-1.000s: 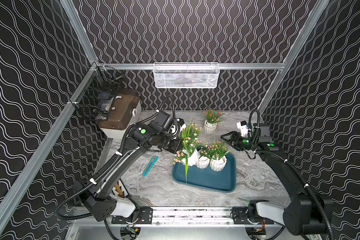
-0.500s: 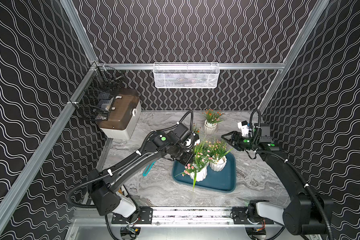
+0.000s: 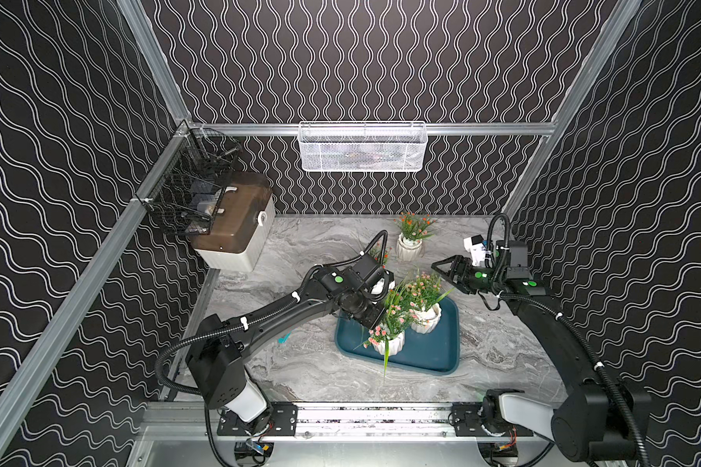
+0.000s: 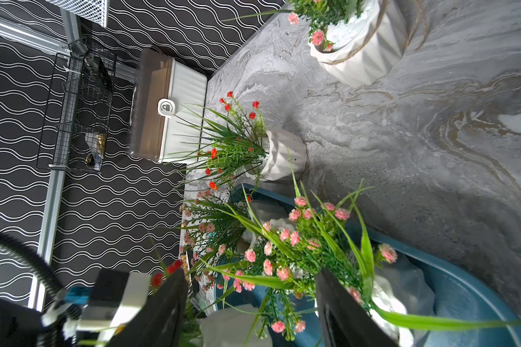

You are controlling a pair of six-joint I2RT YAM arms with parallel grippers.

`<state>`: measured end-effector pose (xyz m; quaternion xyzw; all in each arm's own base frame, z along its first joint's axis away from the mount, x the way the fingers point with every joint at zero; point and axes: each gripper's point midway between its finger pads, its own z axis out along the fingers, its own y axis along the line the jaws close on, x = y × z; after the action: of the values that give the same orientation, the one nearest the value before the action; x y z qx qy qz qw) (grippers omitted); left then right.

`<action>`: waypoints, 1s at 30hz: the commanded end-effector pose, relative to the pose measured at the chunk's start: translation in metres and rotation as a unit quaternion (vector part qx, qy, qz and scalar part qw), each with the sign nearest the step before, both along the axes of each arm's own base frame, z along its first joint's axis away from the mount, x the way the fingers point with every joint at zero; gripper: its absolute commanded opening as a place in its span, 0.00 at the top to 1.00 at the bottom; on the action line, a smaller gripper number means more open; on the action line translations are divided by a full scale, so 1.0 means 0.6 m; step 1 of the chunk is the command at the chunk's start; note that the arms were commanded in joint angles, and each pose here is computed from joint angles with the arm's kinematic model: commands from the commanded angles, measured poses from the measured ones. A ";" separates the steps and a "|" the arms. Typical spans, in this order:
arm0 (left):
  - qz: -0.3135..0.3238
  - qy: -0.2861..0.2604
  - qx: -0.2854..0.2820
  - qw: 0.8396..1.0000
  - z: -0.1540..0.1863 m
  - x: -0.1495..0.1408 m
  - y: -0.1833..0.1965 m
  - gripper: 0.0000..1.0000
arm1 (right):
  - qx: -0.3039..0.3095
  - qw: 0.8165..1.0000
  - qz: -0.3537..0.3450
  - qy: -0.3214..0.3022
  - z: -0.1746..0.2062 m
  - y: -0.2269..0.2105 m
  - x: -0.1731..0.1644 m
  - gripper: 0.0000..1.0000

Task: Put the potted gypsophila into the storage box
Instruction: Place the baby's breath potted plant at the storage box.

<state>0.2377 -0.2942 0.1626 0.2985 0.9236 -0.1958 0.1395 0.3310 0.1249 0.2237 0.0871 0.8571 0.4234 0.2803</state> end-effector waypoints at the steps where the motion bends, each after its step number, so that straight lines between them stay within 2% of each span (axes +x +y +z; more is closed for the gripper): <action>1: 0.009 -0.035 -0.001 0.999 -0.002 0.024 -0.004 1.00 | 0.004 1.000 0.000 -0.014 0.009 0.001 0.005 0.31; 13: 0.048 -0.050 0.026 0.997 -0.032 0.041 0.016 1.00 | 0.007 1.000 0.002 -0.016 0.012 0.002 0.003 0.31; 25: 0.079 -0.051 0.091 0.991 -0.067 0.047 0.059 1.00 | 0.008 1.000 0.003 -0.016 0.012 0.002 0.002 0.31; 30: 0.087 -0.049 0.099 0.990 -0.073 0.049 0.074 1.00 | 0.007 1.000 0.003 -0.016 0.011 0.002 0.002 0.31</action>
<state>0.2620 -0.2536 0.1156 0.2489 0.9519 -0.0799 0.1598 0.3298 0.1244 0.2245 0.0871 0.8561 0.4248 0.2812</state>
